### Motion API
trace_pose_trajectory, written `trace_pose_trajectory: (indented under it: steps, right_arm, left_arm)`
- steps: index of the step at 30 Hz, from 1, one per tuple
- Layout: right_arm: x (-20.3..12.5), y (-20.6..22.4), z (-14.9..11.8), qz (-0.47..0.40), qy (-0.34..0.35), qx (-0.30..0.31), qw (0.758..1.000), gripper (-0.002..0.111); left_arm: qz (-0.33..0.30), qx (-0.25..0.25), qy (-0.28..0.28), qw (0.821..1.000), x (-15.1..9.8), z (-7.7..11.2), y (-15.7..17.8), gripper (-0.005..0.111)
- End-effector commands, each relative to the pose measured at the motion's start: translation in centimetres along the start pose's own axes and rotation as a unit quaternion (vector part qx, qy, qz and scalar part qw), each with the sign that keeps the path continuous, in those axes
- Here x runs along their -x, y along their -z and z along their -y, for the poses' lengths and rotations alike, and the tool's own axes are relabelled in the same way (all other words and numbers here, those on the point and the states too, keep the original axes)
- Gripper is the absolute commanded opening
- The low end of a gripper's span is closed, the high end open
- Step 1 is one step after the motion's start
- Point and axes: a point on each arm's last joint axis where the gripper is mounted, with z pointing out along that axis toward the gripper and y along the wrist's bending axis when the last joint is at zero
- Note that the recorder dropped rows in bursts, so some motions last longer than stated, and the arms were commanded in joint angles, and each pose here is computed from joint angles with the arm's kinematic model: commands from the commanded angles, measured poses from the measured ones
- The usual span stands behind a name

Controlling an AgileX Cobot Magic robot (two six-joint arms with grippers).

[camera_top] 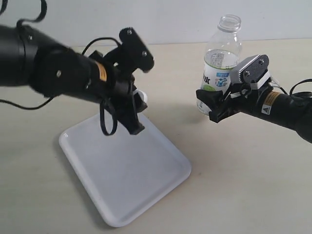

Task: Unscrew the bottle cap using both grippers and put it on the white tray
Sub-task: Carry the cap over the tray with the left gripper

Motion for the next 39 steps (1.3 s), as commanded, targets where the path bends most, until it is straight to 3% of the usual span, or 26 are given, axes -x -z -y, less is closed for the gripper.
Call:
trace_pose_trajectory:
  steps: [1, 8, 12, 17, 22, 26, 33, 35, 39]
  right_arm:
    - [0.2, -0.3, -0.6, 0.029, 0.020, 0.043, 0.998, 0.000]
    - [0.3, -0.5, -0.7, 0.034, 0.028, 0.057, 0.997, 0.000]
    - [0.3, -0.5, -0.7, 0.033, 0.029, 0.057, 0.997, 0.000]
    - [0.0, -0.6, -0.4, 0.012, 0.024, 0.040, 0.999, 0.000]
    - [-0.1, -0.6, -0.3, 0.008, 0.024, 0.039, 0.999, 0.000]
    - [-0.1, -0.6, -0.3, 0.008, 0.024, 0.039, 0.999, 0.000]
    - [0.1, -0.6, -0.4, 0.019, 0.023, 0.041, 0.999, 0.003]
    - [0.1, -0.6, -0.4, 0.021, 0.022, 0.041, 0.999, 0.011]
    - [0.1, -0.6, -0.4, 0.021, 0.022, 0.041, 0.999, 0.032]
  left_arm:
    - [0.042, 0.019, 0.002, 0.999, -1.9, 0.9, -0.2, 0.000]
    - [0.031, 0.014, 0.002, 0.999, -4.8, 2.3, -0.5, 0.000]
    - [-0.030, -0.016, -0.013, 0.999, -6.0, 2.9, -0.5, 0.000]
    - [-0.113, -0.058, -0.014, 0.992, -5.4, 2.6, -0.6, 0.000]
    - [-0.151, -0.077, -0.010, 0.985, -5.7, 2.8, -2.9, 0.000]
    - [-0.138, -0.069, -0.006, 0.988, -6.2, 3.0, -4.8, 0.000]
    - [-0.149, -0.075, -0.006, 0.986, -6.3, 3.1, -4.8, 0.000]
    - [-0.162, -0.082, -0.008, 0.983, -6.2, 3.1, -4.7, 0.007]
    - [-0.172, -0.087, -0.008, 0.981, -5.9, 2.9, -4.6, 0.035]
